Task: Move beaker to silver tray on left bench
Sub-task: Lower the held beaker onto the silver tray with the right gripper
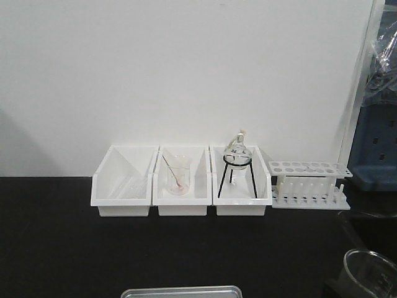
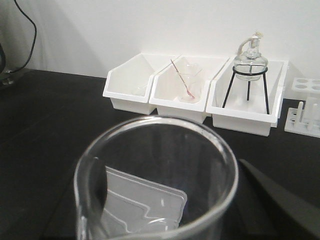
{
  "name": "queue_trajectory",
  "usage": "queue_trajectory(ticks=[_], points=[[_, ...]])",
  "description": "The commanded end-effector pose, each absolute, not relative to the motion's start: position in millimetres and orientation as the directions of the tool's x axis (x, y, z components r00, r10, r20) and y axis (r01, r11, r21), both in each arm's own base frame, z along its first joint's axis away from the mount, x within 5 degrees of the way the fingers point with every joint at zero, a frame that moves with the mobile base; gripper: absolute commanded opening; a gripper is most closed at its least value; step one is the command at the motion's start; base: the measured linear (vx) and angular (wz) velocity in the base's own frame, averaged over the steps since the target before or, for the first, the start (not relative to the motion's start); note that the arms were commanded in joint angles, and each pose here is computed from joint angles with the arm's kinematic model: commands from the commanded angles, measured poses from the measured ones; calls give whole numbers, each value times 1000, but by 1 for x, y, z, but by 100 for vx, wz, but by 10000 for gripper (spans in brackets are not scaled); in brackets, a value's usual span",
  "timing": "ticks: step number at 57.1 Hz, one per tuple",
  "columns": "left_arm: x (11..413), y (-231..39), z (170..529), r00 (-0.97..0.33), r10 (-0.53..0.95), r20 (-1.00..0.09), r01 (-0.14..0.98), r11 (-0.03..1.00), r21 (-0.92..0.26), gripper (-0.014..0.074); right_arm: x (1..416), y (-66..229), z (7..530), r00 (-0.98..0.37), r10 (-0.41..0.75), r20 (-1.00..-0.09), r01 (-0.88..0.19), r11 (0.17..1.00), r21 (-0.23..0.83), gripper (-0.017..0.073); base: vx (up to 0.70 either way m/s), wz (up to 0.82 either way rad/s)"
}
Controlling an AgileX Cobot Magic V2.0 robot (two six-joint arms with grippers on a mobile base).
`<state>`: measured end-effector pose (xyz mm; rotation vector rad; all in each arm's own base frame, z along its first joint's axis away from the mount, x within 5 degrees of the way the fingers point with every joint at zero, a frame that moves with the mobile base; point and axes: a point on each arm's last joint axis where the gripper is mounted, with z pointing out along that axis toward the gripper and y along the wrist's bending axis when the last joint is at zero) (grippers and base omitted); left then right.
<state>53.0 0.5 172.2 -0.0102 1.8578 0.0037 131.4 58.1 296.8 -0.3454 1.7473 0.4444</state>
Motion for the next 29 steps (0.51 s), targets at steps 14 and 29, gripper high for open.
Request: queue_trajectory(ticks=[14, 29], points=[[54, 0, 170, -220, -12, -975, -3, 1000, -11, 1, 197, 74, 264, -405, -176, -897, -460, 887, 34, -4, 0, 0], [54, 0, 170, -220, -12, -975, -3, 1000, -11, 1, 259, 119, 253, -347, -309, -885, -740, 671, 56, -4, 0, 0]])
